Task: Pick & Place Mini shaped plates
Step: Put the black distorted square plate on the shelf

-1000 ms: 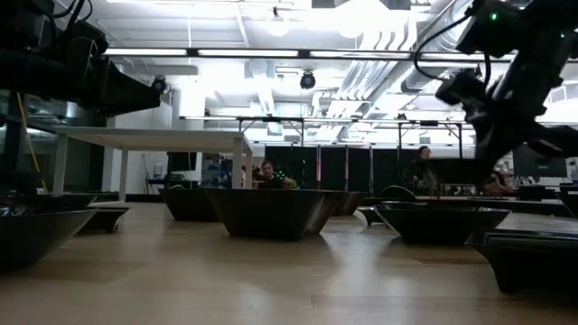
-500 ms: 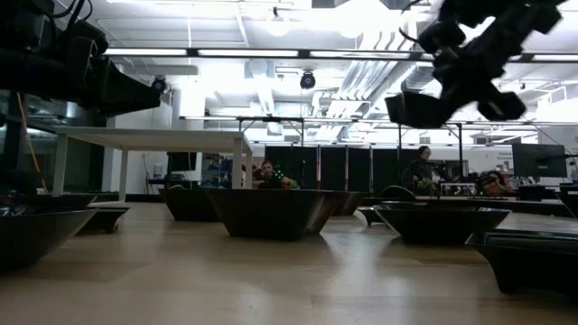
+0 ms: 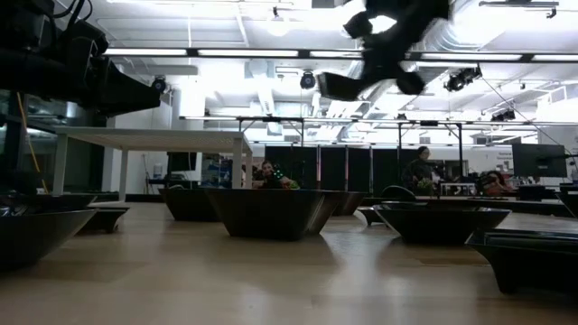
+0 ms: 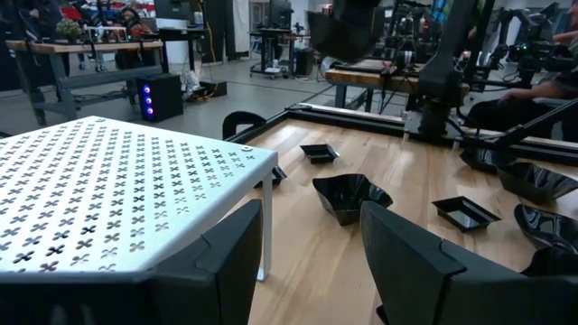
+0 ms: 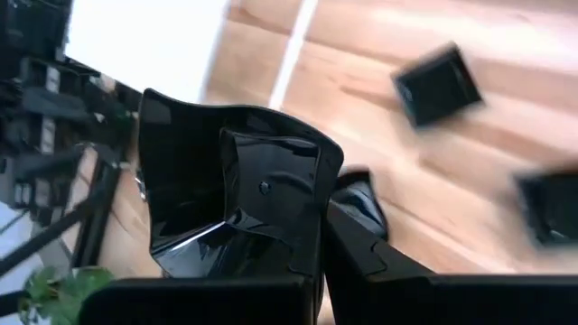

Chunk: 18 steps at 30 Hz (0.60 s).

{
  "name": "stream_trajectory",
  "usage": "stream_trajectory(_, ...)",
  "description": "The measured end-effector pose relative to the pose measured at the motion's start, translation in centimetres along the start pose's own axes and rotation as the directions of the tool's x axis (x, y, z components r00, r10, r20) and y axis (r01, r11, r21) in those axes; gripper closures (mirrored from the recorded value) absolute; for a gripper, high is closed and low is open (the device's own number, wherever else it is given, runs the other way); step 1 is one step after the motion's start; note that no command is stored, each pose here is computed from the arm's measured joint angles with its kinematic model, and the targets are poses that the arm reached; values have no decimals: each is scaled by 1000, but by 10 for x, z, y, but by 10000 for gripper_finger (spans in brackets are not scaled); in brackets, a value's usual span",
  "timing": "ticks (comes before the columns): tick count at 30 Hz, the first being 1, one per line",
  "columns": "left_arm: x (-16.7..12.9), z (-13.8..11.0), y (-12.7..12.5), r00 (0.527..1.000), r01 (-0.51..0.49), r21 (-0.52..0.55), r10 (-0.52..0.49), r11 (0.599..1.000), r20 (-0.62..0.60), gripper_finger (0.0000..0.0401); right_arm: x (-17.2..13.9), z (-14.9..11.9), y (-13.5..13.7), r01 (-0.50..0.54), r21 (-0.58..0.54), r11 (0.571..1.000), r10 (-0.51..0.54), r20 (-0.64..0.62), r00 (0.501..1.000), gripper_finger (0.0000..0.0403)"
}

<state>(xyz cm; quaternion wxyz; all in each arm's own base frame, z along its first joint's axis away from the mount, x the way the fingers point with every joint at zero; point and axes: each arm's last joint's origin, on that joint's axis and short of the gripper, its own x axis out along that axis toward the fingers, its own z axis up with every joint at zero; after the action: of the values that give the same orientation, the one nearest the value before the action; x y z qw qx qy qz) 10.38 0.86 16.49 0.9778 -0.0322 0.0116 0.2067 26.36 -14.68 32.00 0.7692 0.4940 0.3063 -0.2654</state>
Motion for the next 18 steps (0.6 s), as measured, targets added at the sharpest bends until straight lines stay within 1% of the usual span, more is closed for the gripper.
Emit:
stream_trajectory(4,0,0,0,1000,0,0,0,1000,0,215,24,37,21,-43,-5,999,43,-14,999,401)
stream_trajectory(8,0,0,0,1000,0,0,0,1000,0,215,43,67,38,-64,-7,998,64,-23,998,401)
stream_trajectory(14,0,0,0,1000,-1,0,1,1000,0,215,69,98,56,-70,-9,997,70,-40,997,401)
stream_trajectory(18,0,0,0,1000,-1,0,1,1000,0,215,82,112,66,-87,-9,996,86,-39,995,401)
